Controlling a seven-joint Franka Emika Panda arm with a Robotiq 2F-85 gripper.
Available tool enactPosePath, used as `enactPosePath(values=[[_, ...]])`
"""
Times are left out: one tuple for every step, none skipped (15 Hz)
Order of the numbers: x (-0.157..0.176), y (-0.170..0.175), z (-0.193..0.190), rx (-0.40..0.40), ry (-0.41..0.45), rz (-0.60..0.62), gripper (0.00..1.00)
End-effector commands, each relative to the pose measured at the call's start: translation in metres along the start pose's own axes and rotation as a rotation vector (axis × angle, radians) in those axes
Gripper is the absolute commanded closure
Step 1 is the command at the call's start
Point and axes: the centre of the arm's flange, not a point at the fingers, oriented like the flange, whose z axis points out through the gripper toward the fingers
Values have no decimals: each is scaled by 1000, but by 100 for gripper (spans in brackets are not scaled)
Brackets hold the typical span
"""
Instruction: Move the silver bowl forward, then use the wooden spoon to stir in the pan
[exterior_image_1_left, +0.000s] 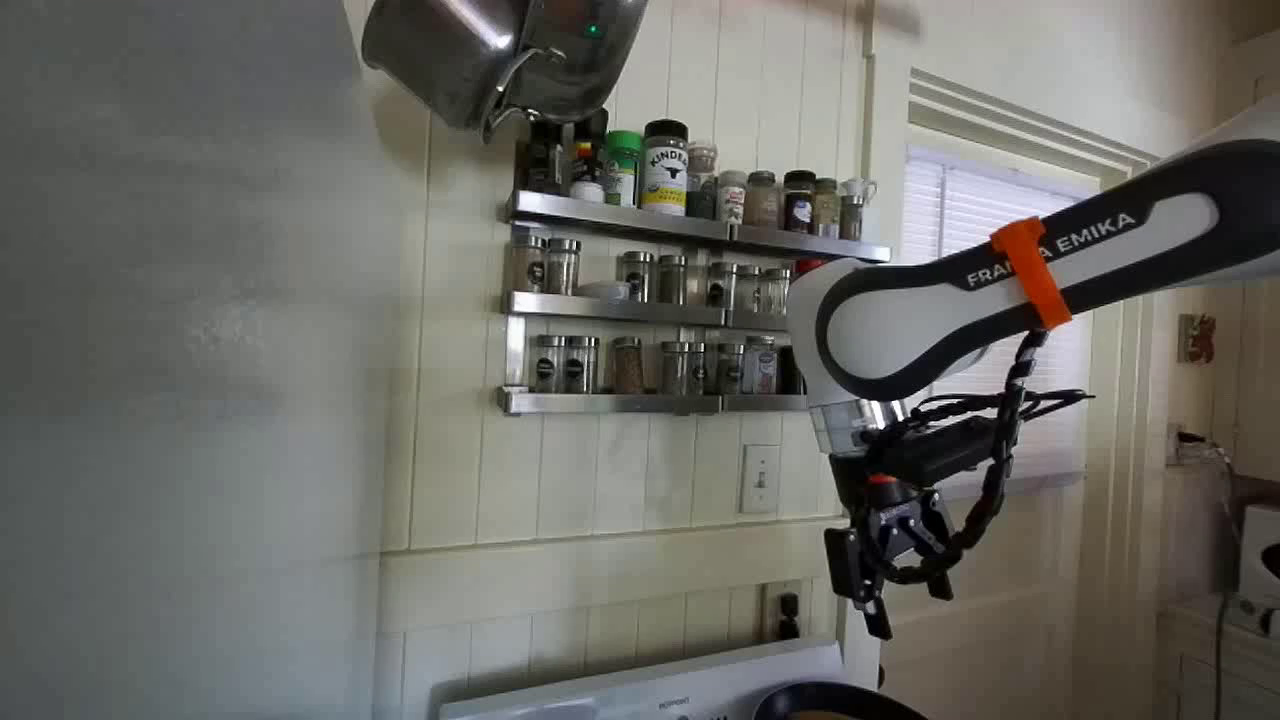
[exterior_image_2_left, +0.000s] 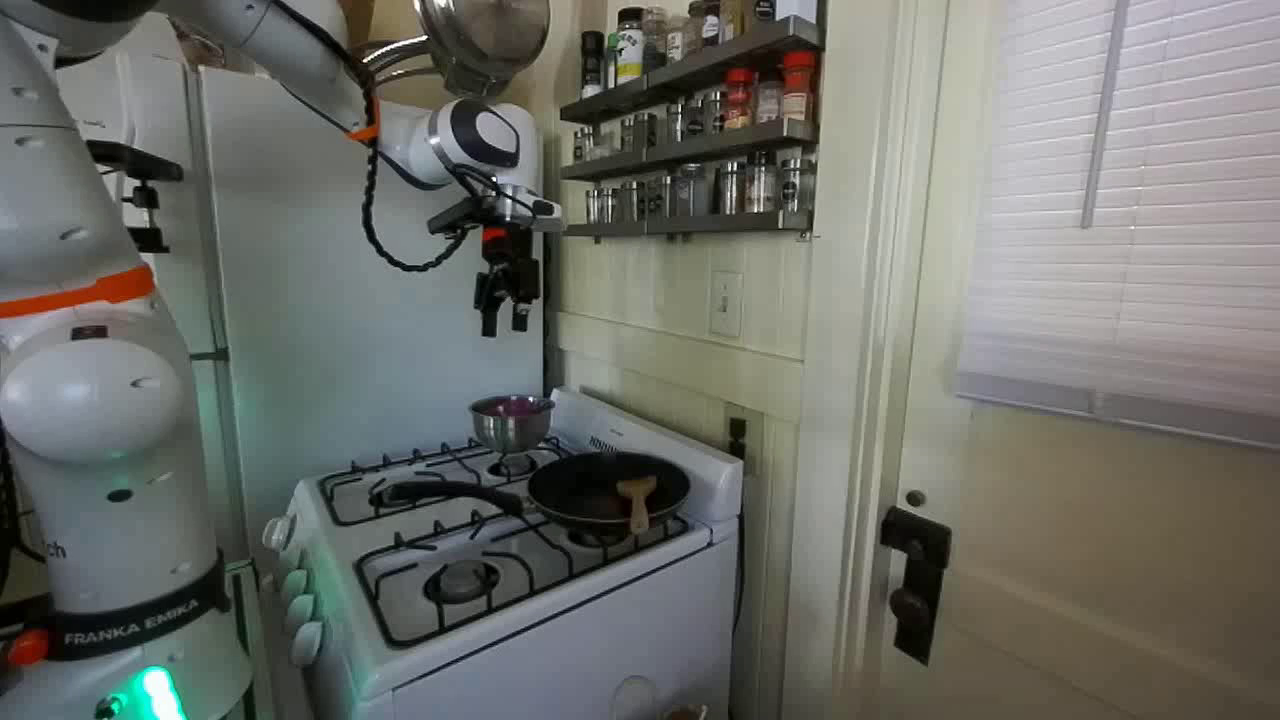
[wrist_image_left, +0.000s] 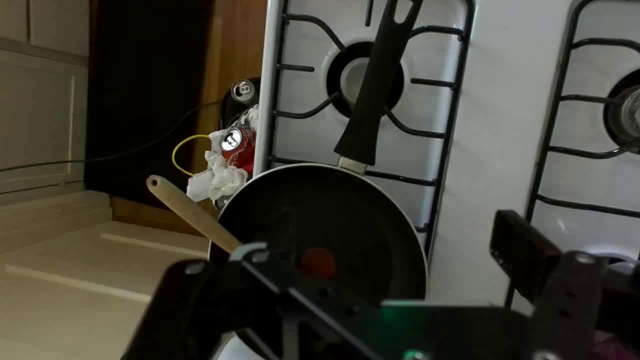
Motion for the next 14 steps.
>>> enactPosePath(values=[[0, 0, 0, 0, 0, 0, 0], [0, 0, 0, 0, 0, 0, 0], [0, 0, 0, 0, 0, 0, 0], [0, 0, 0, 0, 0, 0, 0], [2, -3, -1, 32, 25, 65, 0], [5, -14, 1, 49, 51, 99, 0], [8, -19, 0, 73, 71, 148, 0], [12, -31, 2, 102, 71, 165, 0], [6, -11, -5, 62, 56, 114, 0], [7, -14, -4, 63, 59, 116, 0], [7, -15, -4, 62, 59, 114, 0], [7, -14, -4, 62, 59, 115, 0], [7, -12, -4, 64, 59, 118, 0], [8, -11, -4, 65, 58, 120, 0]])
